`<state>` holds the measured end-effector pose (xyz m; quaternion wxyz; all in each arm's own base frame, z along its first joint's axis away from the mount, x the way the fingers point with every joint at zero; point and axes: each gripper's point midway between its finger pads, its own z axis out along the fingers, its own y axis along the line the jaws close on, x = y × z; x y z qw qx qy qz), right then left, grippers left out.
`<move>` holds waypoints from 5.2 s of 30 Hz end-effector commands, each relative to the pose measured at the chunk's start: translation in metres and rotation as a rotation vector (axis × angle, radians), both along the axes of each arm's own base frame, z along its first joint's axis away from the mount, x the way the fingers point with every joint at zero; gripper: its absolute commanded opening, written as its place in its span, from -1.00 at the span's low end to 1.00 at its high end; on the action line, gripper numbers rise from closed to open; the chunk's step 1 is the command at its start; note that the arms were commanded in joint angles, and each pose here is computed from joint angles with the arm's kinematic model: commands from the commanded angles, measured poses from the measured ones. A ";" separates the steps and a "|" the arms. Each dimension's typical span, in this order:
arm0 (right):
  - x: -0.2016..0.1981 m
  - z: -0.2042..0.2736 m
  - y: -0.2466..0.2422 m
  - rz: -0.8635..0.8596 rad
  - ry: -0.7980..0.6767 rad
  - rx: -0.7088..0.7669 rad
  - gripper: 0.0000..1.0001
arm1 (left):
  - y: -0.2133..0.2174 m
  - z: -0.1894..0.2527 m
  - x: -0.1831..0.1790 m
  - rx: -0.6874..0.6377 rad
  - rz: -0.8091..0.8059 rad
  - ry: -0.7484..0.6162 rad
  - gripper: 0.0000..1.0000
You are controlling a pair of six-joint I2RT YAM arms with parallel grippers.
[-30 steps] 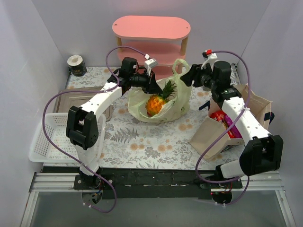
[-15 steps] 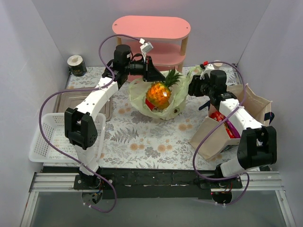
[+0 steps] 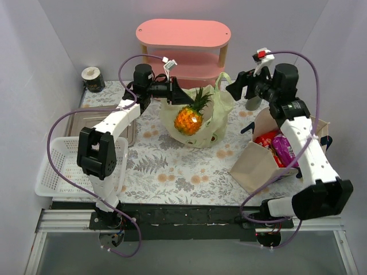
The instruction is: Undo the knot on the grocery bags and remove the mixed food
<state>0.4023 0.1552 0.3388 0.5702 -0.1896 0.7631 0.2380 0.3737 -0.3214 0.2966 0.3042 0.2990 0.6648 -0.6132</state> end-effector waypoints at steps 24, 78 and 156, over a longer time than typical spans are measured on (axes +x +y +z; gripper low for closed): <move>-0.009 0.005 0.038 0.210 -0.009 0.155 0.60 | 0.371 0.114 0.001 1.297 1.458 -0.882 -1.00; -0.021 -0.035 0.060 0.306 0.065 0.055 0.57 | 0.505 -0.171 -0.118 2.078 0.946 -0.135 0.68; -0.030 -0.212 0.187 0.393 0.171 -0.134 0.96 | 0.098 -0.102 -0.009 0.680 0.452 -0.271 -1.00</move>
